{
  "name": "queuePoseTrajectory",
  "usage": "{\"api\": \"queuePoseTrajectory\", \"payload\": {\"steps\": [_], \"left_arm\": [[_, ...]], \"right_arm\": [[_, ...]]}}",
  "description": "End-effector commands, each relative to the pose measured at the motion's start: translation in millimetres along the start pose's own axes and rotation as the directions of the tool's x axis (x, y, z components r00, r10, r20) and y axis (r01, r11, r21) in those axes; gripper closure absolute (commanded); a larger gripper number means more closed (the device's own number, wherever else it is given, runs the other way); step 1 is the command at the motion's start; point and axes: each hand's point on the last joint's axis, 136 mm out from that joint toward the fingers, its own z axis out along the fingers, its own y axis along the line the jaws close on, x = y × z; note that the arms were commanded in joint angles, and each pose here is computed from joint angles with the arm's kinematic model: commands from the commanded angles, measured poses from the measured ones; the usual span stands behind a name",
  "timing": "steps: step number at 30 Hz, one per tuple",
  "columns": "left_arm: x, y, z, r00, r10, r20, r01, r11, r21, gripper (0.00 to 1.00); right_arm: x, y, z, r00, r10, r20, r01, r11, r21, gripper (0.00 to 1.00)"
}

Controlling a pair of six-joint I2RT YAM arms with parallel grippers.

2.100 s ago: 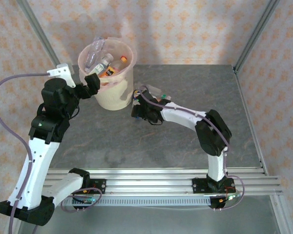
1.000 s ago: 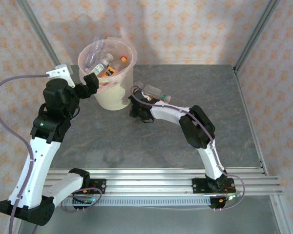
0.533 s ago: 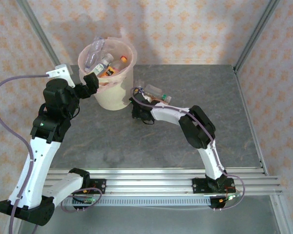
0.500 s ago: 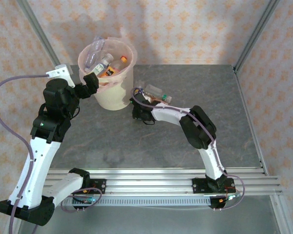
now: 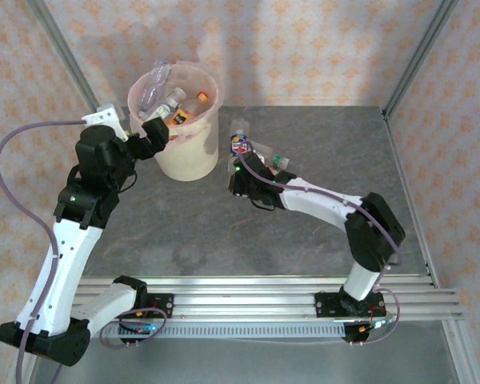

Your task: Put the plastic bottles in the bin

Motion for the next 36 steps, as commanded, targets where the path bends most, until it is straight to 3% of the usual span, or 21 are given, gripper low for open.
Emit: {"api": "queuePoseTrajectory", "payload": {"steps": [1,9,16,21,36], "left_arm": [[-1.1,-16.3,5.3,0.998,-0.054,-0.021,0.056,0.995,0.082,0.00],[21.8,-50.1,24.5,0.984,-0.099,-0.149,0.129,0.969,0.212,0.00],[46.2,-106.4,35.4,0.969,-0.009,-0.248,0.097,0.933,0.346,0.00],[47.8,-133.5,38.7,0.963,0.064,-0.262,0.052,0.910,0.411,0.00],[42.0,-160.4,63.1,0.949,0.121,-0.290,0.022,0.894,0.447,0.00]], "right_arm": [[-15.8,12.0,-25.2,0.996,-0.031,0.088,0.036,0.998,-0.052,0.98],[-35.5,23.3,-77.3,0.976,-0.050,0.213,0.081,0.987,-0.140,0.99],[-46.3,52.7,-123.6,0.949,-0.093,0.303,0.177,0.949,-0.263,0.99],[-56.9,77.4,-149.4,0.941,-0.099,0.323,0.214,0.916,-0.341,0.98],[-66.1,139.1,-163.3,0.948,-0.121,0.296,0.267,0.805,-0.529,0.98]]}}
